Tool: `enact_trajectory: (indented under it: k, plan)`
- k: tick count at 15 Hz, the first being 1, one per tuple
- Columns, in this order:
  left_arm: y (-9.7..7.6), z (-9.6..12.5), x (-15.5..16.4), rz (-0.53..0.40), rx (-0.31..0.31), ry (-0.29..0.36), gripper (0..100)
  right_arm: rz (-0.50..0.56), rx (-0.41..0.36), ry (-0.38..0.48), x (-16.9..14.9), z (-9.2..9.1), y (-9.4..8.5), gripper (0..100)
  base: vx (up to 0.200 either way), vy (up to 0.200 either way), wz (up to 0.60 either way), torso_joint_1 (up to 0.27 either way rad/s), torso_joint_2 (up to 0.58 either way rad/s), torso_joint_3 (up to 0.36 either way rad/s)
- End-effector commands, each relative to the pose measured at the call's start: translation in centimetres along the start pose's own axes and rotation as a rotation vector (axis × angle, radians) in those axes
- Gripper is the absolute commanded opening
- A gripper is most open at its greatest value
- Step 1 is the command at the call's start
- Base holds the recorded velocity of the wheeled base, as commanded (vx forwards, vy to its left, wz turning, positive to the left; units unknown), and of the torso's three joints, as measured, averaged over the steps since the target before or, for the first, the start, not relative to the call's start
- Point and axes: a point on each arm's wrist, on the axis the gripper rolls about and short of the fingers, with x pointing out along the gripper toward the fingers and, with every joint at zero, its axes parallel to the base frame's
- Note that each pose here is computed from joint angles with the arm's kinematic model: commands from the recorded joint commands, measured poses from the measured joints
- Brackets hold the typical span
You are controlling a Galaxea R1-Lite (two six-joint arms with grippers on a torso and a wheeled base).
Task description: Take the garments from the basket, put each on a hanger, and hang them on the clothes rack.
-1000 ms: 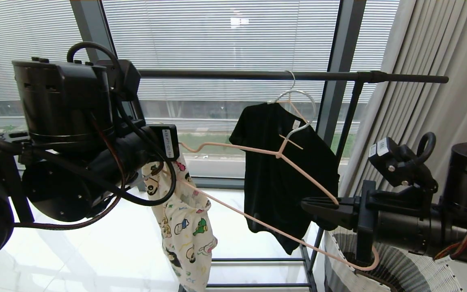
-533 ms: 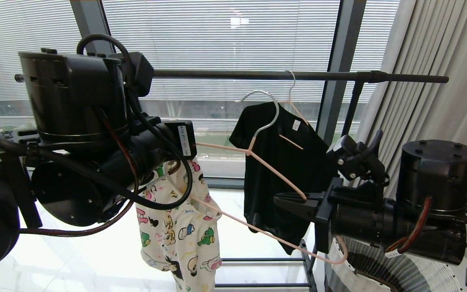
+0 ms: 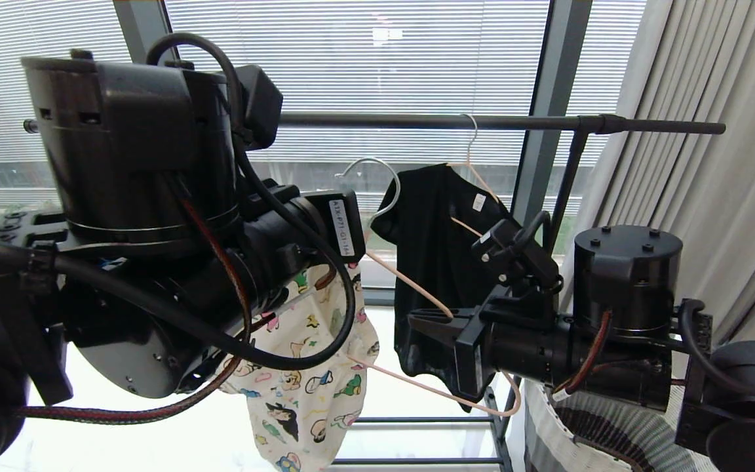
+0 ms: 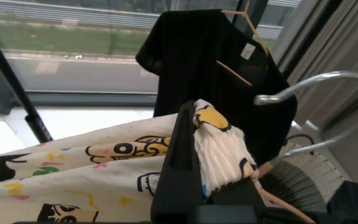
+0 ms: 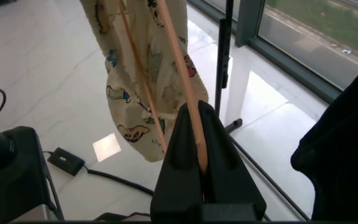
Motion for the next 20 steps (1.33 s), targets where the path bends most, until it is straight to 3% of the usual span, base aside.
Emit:
enact_trajectory:
  k: [1,11,12,17,19,20]
  plan:
    - [-0.8,-0.1,0.1,-0.021,-0.001,0.002,0,-0.008,0.009,0.009,0.6,-0.5,0.3,0,0.000,0.000,0.00,0.000,0.00,0.000]
    - [-0.1,-0.3,-0.6,0.022,0.002,-0.003,0,-0.150,0.019,-0.102,0.4,0.5,0.1,0,0.000,0.000,0.00,0.000,0.00,0.000]
    - [-0.1,-0.2,-0.7,0.020,0.002,-0.005,100,-0.161,0.018,-0.112,0.3,0.6,0.1,0,0.000,0.000,0.00,0.000,0.00,0.000]
    - [1.0,1.6,-2.7,0.011,0.030,-0.063,100,-0.185,-0.024,-0.174,-1.3,2.1,0.1,0,0.000,0.000,0.00,0.000,0.00,0.000]
    - [1.7,1.6,-3.9,0.012,0.088,-0.066,100,-0.193,-0.047,-0.187,-1.7,2.5,0.0,0,0.000,0.000,0.00,0.000,0.00,0.000]
    - [2.5,0.8,-4.5,0.024,0.176,-0.030,100,-0.194,-0.053,-0.191,-1.8,2.6,0.0,0,0.000,0.000,0.00,0.000,0.00,0.000]
